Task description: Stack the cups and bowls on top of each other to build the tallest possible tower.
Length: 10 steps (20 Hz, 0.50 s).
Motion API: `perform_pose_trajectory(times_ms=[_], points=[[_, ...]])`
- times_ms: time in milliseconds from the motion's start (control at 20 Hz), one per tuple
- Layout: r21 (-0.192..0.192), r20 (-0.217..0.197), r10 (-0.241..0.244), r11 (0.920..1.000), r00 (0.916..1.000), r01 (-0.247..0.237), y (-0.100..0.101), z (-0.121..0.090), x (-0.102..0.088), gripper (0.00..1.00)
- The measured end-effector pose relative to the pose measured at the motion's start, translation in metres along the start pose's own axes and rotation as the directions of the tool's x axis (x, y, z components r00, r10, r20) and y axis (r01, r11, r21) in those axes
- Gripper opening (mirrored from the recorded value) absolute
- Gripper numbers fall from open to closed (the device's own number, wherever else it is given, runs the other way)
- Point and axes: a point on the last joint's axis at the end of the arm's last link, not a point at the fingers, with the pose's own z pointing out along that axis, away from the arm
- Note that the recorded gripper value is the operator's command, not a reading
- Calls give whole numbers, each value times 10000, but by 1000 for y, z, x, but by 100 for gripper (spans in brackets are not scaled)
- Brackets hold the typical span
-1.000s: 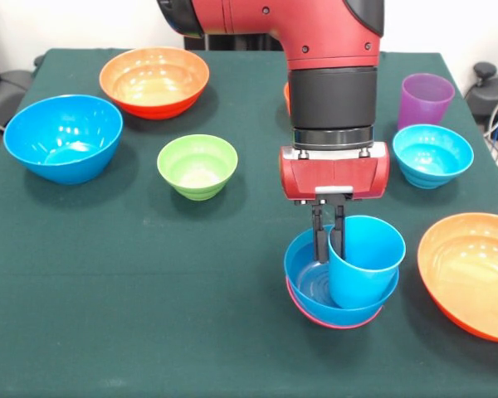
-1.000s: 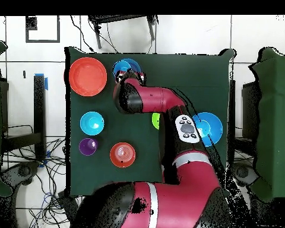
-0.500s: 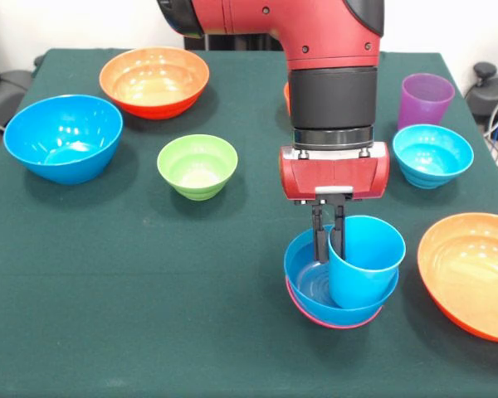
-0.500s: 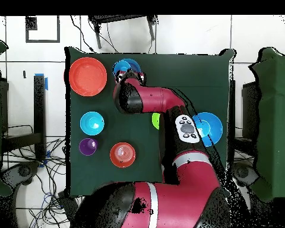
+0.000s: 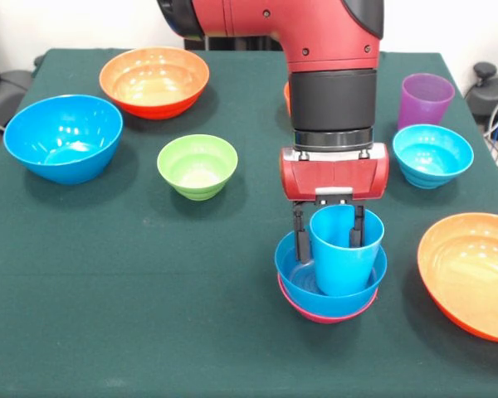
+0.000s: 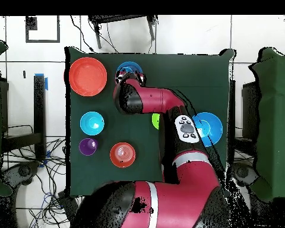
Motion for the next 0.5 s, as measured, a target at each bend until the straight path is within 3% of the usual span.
perform_pose_trajectory(times_ms=[500], points=[[-16,-28,-21,10000,10000,21,2,1,2,100]])
